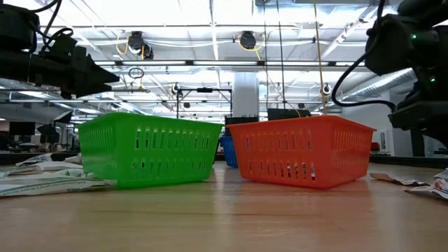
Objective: Pick & Place First Aid Supplies
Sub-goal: Put the orange ointment pack into the orange bin
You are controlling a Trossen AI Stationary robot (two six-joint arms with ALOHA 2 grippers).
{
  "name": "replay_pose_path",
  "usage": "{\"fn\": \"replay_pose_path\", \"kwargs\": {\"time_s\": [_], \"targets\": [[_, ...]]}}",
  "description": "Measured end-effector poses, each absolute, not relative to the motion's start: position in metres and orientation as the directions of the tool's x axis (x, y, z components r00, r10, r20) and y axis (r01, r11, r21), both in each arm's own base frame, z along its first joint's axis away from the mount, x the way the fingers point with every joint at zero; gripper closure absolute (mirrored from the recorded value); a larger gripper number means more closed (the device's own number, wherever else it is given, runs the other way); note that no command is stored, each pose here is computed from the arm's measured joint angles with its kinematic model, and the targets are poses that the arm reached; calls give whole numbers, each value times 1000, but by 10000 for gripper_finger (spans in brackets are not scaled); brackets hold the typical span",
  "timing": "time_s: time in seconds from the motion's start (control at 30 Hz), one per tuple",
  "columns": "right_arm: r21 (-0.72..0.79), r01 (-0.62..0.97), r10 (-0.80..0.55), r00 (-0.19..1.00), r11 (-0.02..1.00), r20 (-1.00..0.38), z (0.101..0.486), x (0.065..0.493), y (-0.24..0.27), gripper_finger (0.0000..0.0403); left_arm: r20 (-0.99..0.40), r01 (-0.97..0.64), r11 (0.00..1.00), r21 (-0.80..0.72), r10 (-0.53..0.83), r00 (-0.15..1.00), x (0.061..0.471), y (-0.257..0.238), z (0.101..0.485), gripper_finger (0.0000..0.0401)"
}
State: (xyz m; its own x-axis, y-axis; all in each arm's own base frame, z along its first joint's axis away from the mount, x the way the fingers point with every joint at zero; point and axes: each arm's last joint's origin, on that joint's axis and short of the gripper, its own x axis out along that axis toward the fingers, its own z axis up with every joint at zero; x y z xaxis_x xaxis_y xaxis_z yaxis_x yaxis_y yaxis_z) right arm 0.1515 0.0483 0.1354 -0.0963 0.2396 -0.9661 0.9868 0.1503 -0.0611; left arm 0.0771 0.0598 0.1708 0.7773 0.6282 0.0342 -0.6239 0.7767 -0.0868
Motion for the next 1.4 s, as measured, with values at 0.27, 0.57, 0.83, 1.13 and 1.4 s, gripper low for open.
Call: {"fn": "replay_pose_path", "kwargs": {"time_s": [0.27, 0.57, 0.83, 1.13, 1.4], "targets": [[-19, 986, 254, -62, 166, -965, 135, 155, 49, 380, 34, -624, 776, -86, 629, 777, 77, 60, 171, 77], [-30, 953, 219, -100, 302, -971, 151, 161, 37, 396, 34, -624, 777, -87, 628, 777, 77, 60, 171, 77], [37, 848, 222, -97, 529, -970, 174, 172, 28, 397, 35, -624, 777, -87, 628, 777, 77, 60, 171, 77], [187, 548, 230, -11, 815, -973, 207, 190, 22, 400, 34, -624, 777, -87, 628, 777, 77, 60, 171, 77], [239, 244, 235, 46, 940, -971, 227, 227, 25, 401, 34, -624, 776, -87, 629, 777, 77, 60, 171, 77]]}}
